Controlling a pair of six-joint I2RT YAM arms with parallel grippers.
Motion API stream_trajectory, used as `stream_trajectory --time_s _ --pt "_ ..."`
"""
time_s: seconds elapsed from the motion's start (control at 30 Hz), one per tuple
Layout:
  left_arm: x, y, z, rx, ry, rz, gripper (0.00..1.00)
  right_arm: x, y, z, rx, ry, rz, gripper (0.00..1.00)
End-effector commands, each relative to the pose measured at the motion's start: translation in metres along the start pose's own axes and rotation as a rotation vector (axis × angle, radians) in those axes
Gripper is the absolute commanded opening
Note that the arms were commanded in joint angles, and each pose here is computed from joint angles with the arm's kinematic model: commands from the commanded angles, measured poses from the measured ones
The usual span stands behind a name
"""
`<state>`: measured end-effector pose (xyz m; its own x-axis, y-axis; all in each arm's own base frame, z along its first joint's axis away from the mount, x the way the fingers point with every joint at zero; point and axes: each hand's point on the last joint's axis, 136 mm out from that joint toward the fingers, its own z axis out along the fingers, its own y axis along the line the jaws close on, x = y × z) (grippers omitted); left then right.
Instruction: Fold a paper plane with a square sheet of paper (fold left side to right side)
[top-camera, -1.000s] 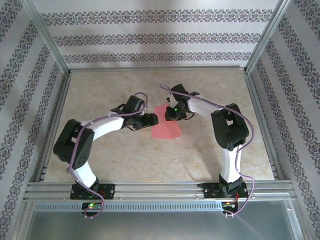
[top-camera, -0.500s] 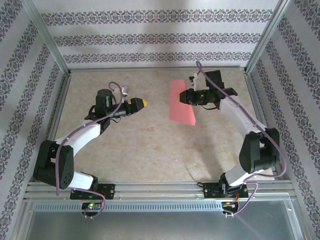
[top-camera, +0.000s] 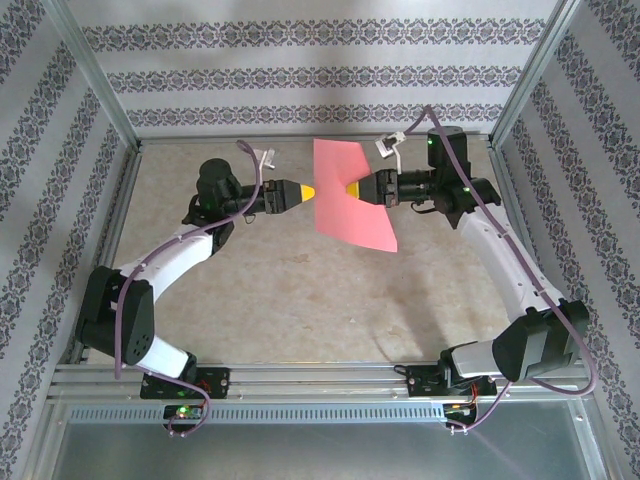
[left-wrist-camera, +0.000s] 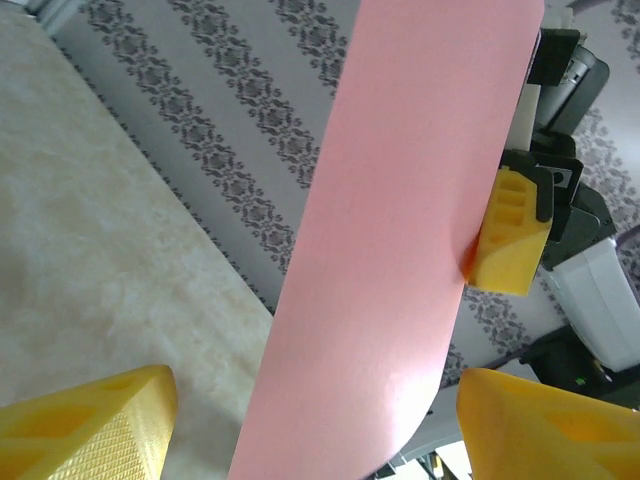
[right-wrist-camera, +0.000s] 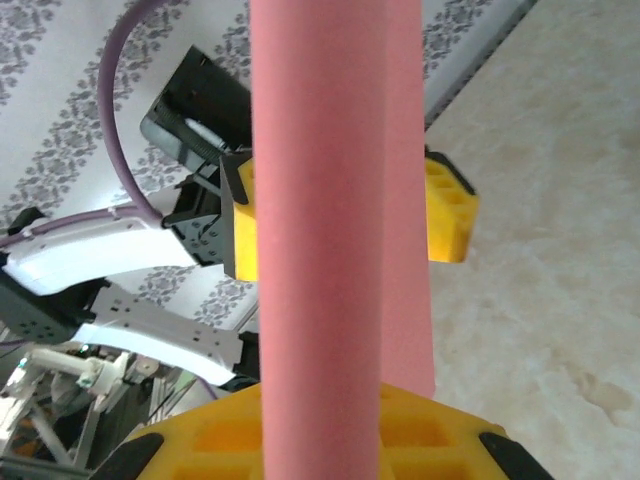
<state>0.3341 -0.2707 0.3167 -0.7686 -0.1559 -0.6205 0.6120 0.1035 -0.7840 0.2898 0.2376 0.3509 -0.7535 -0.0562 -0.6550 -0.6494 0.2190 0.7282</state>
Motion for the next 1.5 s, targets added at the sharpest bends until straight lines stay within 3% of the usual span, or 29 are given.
stream_trajectory --time_s 0.0,0.17,0.3,0.5,0.67,0.87,1.03,1.2,1.47 --pt "-0.008 -0.03 0.006 0.08 0.022 0.105 0.74 -0.005 0.032 0.0 -0.082 0.008 -0.071 0.19" --pt "-0.002 -0.041 0.015 0.095 0.067 0.129 0.66 -0.007 0.027 0.006 -0.074 0.012 -0.066 0.19" --pt "0.003 -0.041 0.013 0.069 0.078 0.143 0.44 -0.007 0.017 0.007 -0.037 0.001 -0.059 0.19" --pt "0.009 -0.036 0.009 0.022 0.072 0.147 0.19 -0.004 0.009 0.005 -0.017 0.002 -0.051 0.2" --pt "0.011 -0.029 0.006 -0.034 0.059 0.142 0.0 -0.006 -0.006 0.0 0.046 -0.015 -0.034 0.31" --pt "0.026 0.018 0.0 -0.213 0.047 0.048 0.0 -0.009 -0.053 -0.021 0.212 -0.074 0.054 0.53" --pt "0.055 0.071 -0.002 -0.322 0.087 -0.079 0.0 -0.001 -0.099 -0.033 0.35 -0.108 0.149 0.66" --pt "0.09 0.122 -0.004 -0.417 0.142 -0.21 0.0 0.023 -0.146 -0.035 0.467 -0.112 0.26 0.72" --pt "0.139 0.198 -0.017 -0.615 0.231 -0.347 0.0 0.078 -0.224 -0.024 0.608 -0.115 0.454 0.69"
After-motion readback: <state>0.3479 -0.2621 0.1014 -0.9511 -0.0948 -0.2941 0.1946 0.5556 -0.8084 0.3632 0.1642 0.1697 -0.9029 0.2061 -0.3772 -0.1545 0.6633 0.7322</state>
